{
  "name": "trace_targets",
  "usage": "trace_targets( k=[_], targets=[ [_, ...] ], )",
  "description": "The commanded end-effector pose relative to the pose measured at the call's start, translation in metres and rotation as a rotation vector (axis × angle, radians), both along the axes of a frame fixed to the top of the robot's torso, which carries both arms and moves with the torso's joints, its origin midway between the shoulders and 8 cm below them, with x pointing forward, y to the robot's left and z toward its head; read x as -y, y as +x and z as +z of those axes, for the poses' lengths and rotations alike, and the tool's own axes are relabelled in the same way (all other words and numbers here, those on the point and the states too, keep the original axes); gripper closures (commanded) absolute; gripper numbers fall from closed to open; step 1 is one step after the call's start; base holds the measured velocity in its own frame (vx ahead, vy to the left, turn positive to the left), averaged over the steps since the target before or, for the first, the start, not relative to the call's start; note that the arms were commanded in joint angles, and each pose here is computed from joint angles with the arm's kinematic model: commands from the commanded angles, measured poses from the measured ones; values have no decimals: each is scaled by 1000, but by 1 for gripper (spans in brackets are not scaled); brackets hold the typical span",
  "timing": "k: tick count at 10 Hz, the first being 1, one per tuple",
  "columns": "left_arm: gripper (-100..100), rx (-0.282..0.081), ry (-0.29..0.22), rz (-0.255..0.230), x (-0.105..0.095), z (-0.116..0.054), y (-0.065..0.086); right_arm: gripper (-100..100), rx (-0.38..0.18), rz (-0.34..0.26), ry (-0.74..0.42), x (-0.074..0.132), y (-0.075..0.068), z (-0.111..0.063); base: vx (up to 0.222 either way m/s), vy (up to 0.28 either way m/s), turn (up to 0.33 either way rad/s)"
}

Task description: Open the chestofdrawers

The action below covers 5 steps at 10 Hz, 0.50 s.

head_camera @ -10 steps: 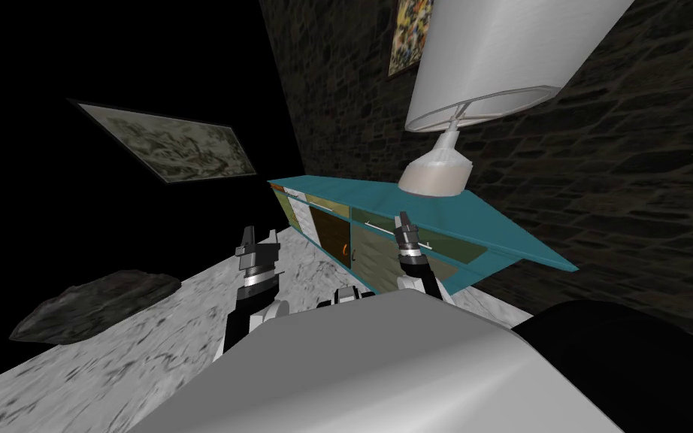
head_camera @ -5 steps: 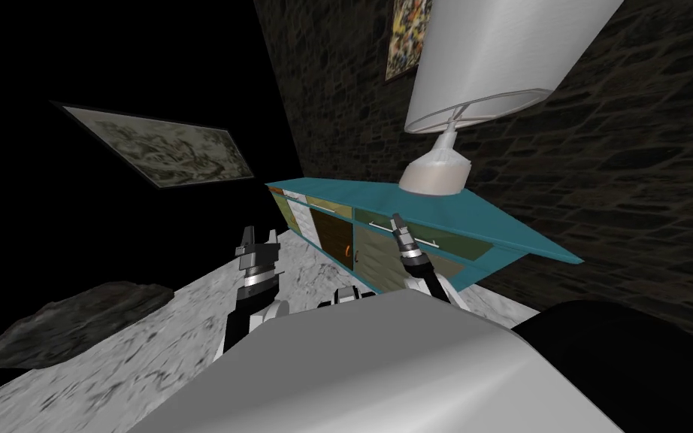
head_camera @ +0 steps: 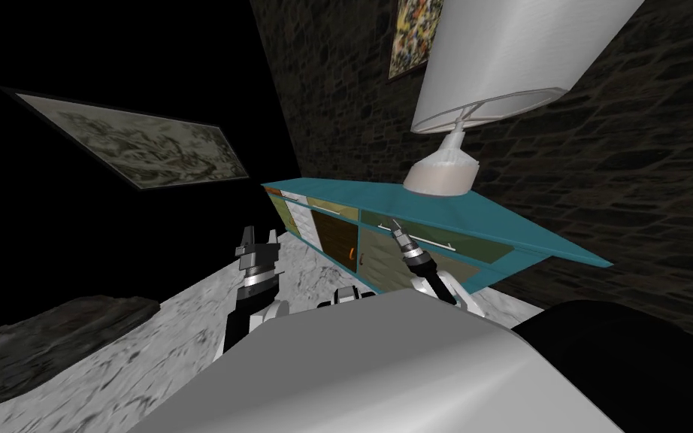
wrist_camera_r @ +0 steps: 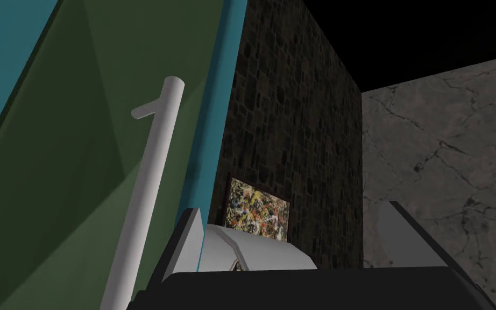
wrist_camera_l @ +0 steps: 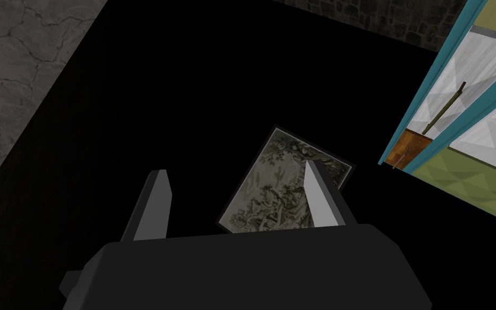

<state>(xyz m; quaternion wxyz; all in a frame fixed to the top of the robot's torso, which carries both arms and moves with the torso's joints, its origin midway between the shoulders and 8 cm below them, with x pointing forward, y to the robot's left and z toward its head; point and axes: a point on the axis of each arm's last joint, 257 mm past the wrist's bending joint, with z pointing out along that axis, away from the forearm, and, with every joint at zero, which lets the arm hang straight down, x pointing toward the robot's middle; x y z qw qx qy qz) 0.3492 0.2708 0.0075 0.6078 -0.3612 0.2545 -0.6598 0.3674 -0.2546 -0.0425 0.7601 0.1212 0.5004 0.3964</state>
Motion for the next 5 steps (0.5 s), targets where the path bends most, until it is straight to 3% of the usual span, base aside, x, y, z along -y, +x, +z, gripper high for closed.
trace_targets(
  k=[1, 5],
  targets=[
    [0, 0, 0, 0, 0, 0, 0, -100, -15, -21, -119, -3, 4, -10, 53, 105, -31],
    [0, 0, 0, 0, 0, 0, 0, -100, -17, -57, -361, -5, 8, -23, 58, 103, -56]
  ],
)
